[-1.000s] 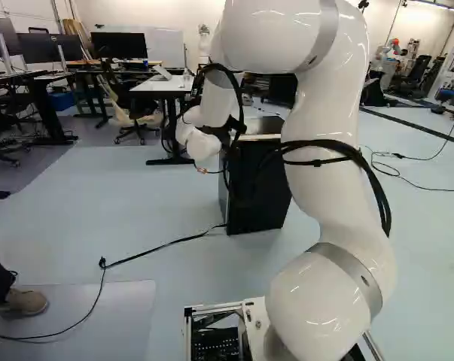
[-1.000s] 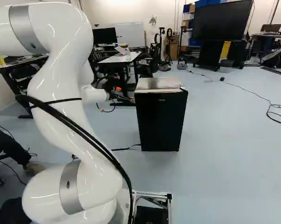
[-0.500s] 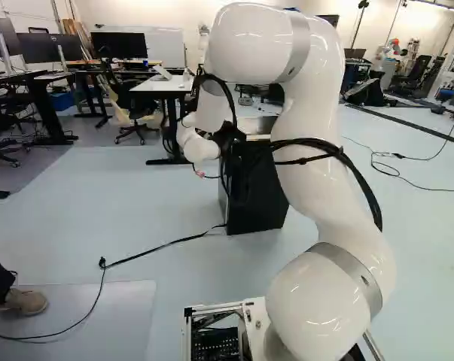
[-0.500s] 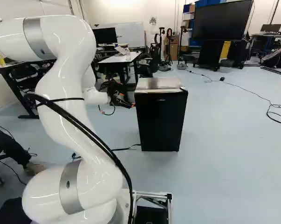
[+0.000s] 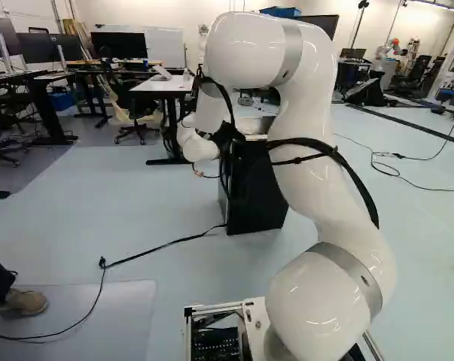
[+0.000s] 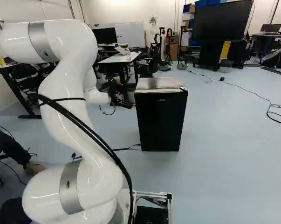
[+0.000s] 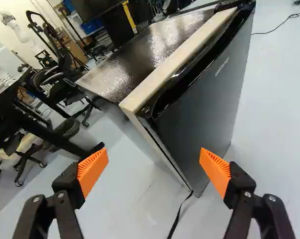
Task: Open the fridge door
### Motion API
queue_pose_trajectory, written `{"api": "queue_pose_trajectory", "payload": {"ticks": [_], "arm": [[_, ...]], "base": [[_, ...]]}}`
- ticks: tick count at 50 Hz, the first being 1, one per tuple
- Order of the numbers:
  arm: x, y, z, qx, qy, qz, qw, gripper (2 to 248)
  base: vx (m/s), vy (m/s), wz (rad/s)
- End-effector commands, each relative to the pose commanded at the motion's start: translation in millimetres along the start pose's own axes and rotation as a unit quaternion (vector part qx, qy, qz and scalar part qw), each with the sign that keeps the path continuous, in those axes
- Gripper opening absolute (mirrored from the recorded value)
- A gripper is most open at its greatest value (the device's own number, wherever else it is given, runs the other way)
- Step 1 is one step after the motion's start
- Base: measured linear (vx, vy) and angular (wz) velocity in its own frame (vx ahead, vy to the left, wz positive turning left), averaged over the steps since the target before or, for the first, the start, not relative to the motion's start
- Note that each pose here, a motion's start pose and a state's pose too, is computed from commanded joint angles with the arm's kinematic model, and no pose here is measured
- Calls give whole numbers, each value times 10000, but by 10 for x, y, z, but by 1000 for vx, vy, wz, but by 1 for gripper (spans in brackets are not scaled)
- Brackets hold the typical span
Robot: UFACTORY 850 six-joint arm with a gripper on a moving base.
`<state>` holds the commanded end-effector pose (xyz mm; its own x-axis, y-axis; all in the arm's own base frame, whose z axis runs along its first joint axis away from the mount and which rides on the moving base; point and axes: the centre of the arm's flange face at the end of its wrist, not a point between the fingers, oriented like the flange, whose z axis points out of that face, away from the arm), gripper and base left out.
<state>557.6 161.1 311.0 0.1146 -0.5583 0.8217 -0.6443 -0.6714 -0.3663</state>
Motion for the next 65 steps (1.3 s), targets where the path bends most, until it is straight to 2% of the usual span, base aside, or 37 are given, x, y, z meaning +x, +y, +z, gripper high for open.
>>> {"api": "queue_pose_trajectory", "payload": {"ticks": [39, 65], "arm": [[74, -40, 265, -337, 106, 362, 9987, 247], [163, 23, 435, -645, 180, 628, 9958, 247]], "base": [[0, 0, 0], [0, 0, 0]]}}
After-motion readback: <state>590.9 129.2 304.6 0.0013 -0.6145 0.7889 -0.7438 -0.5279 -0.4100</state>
